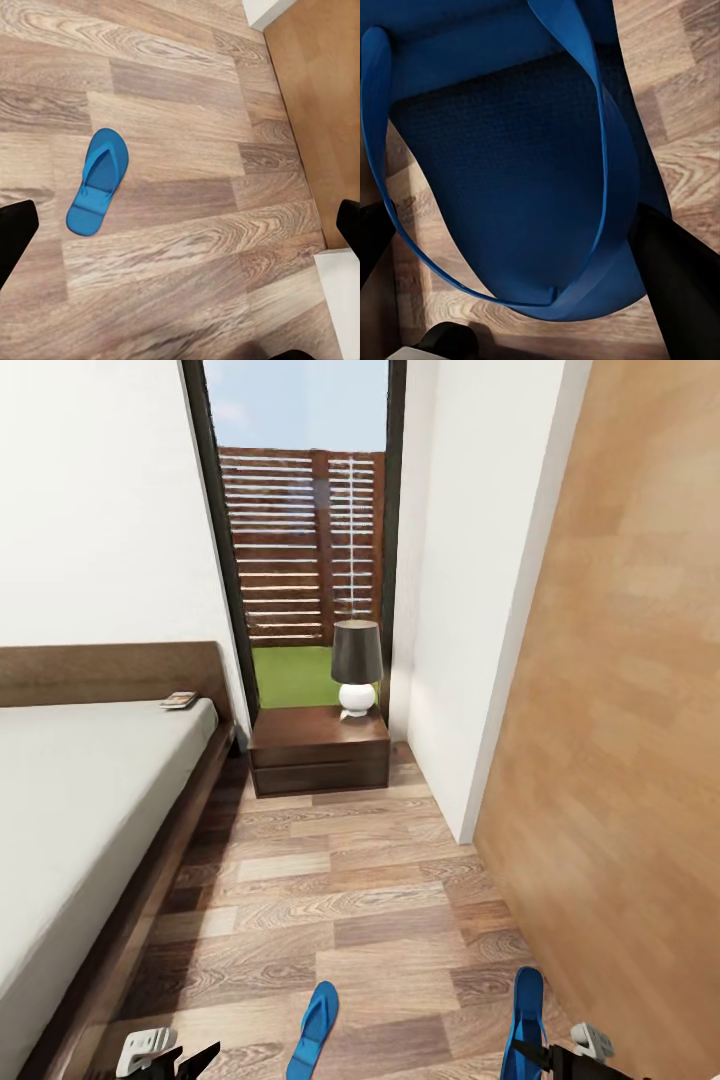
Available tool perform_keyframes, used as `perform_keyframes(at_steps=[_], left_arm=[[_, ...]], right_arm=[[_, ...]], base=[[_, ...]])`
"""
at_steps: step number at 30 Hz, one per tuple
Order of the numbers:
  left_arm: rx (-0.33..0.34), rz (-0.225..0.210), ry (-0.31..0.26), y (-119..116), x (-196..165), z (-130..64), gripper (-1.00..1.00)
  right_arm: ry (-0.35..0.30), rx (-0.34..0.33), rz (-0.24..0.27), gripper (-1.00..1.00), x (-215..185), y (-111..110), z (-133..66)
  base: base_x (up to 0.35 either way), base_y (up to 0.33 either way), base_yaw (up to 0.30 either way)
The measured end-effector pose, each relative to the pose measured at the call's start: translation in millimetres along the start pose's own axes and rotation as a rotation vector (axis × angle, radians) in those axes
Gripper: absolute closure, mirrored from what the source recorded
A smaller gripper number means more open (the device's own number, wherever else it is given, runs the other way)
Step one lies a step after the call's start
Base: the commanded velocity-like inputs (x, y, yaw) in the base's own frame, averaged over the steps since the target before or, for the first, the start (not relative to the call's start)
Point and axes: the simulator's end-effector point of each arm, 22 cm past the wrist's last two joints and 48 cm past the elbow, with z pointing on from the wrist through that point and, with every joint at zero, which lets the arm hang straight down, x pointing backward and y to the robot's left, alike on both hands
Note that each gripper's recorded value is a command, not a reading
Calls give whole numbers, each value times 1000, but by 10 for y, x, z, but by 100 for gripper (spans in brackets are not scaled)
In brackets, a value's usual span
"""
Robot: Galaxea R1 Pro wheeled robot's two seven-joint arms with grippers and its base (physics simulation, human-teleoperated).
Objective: In the bedroom, move the book from the bed onto either nightstand, and place the two sandals side by side next to the bed.
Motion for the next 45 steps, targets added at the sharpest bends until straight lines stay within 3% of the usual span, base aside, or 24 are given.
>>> perform_keyframes(at_steps=[19, 39, 42, 44, 45], left_arm=[[-1, -1, 2, 5, 9, 3, -100], [-4, 2, -1, 15, -10, -4, -100], [3, 23, -18, -26, -148, -1, -100], [17, 68, -54, -138, -436, -5, -100], [19, 113, -91, -283, -823, -21, -100]], right_arm=[[2, -1, 2, 100, 11, -4, 3], [4, -1, 1, 100, 14, -3, 4], [5, 1, 0, 100, 15, -6, 4], [5, 1, 0, 100, 15, -7, 3], [5, 1, 0, 100, 16, -7, 2]], base=[[0, 0, -169], [0, 0, -9], [0, 0, 0], [54, 0, 0], [101, 0, 0]])
